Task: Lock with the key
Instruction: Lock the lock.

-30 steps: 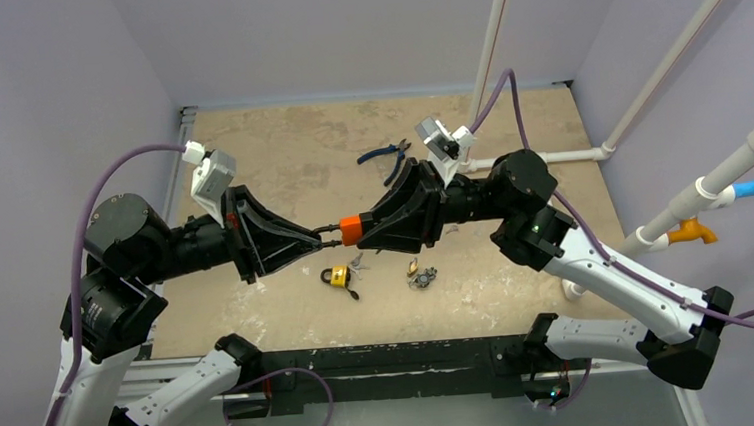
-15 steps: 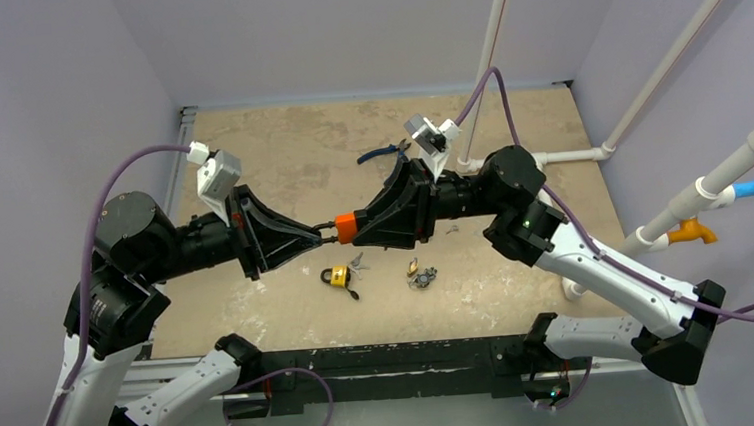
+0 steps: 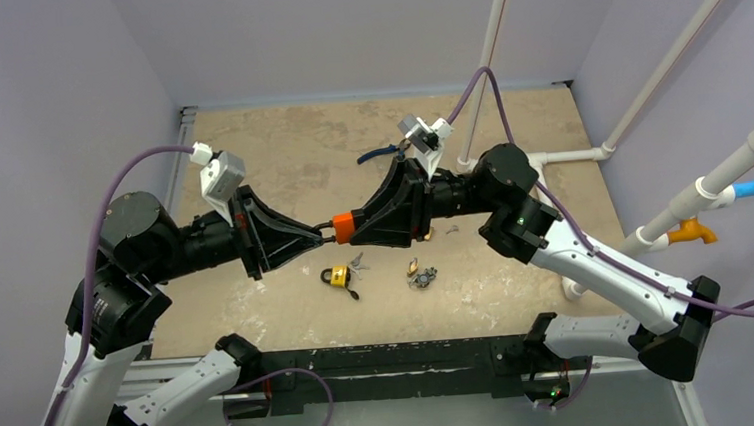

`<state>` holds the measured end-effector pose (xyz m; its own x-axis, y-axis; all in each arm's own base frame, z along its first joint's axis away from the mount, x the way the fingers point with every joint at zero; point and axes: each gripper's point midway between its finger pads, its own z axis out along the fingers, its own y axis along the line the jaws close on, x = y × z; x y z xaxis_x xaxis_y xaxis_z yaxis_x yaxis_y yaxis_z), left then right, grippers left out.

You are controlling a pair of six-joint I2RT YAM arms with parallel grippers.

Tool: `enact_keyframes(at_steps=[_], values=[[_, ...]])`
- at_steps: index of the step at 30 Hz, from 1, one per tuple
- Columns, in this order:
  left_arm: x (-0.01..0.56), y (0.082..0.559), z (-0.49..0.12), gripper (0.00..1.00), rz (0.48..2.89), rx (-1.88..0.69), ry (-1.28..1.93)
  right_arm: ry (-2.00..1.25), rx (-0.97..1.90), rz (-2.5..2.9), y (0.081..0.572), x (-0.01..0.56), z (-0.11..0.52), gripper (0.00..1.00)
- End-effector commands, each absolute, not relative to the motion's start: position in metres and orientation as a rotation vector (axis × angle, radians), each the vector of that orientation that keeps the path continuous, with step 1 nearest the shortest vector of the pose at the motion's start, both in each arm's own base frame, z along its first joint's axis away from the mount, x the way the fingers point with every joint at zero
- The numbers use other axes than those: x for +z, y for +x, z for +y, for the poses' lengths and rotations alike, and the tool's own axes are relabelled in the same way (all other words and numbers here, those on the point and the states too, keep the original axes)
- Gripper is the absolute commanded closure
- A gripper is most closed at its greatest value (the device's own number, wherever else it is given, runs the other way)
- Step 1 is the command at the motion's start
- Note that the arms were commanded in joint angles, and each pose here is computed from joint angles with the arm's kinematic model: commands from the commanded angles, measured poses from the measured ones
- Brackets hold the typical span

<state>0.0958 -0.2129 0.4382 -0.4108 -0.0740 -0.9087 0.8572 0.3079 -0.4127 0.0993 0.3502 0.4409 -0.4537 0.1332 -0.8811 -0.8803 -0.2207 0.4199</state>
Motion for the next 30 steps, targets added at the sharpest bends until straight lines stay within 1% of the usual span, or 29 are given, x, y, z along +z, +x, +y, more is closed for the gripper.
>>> enact_keyframes(at_steps=[1, 30], values=[[0.436, 0.113, -0.231, 1.00, 1.645, -1.272, 0.734, -0.974, 1.771, 1.238, 0.094, 0.450, 0.357, 1.00], [0.438, 0.115, -0.243, 1.00, 1.650, -1.287, 0.755, -1.000, 1.756, 1.263, 0.095, 0.441, 0.363, 1.00]])
